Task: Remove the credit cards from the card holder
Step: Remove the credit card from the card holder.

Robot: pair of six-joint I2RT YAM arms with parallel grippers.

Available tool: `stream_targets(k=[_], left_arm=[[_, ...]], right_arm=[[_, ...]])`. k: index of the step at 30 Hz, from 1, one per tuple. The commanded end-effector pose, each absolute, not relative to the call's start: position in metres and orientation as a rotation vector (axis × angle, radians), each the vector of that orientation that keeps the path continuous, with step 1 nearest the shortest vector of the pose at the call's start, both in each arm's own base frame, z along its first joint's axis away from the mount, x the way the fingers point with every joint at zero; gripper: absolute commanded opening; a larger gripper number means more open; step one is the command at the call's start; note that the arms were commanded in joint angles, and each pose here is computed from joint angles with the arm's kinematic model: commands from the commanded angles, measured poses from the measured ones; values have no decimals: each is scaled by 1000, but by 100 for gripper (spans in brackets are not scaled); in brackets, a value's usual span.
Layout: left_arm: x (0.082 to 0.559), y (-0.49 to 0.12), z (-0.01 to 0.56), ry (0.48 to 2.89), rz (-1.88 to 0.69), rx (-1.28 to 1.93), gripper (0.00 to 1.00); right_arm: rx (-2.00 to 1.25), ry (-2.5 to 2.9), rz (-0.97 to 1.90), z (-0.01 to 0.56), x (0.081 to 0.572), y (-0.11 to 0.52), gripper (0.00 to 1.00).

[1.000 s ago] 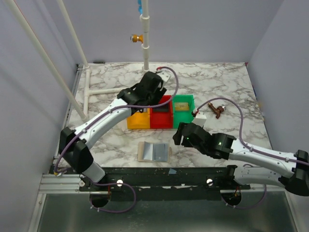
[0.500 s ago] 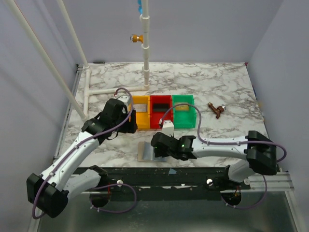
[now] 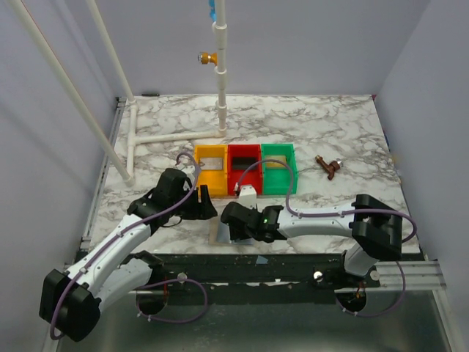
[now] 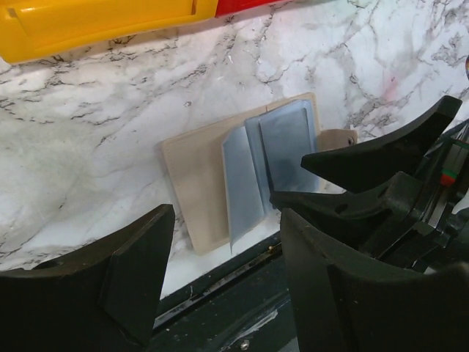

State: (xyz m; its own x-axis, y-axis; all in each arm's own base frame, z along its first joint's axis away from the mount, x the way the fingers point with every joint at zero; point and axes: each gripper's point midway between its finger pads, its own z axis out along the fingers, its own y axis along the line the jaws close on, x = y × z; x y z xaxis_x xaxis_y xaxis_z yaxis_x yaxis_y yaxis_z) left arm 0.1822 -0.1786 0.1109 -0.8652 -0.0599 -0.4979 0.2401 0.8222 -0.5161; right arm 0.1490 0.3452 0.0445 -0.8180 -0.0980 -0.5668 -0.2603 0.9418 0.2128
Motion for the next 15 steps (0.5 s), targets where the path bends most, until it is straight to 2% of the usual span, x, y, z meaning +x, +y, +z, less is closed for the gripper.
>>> stream_targets(k=[1, 9, 15], left_arm=[[182, -189, 120, 2444, -901, 130, 61], [183, -194, 118, 2448, -933, 139, 61], [184, -194, 115, 2458, -926, 144, 61]], right_arm=[[-218, 2528, 306, 35, 151, 335, 54], [-179, 2526, 242, 28, 152, 319, 53], [-196, 2538, 245, 23, 151, 319, 49]])
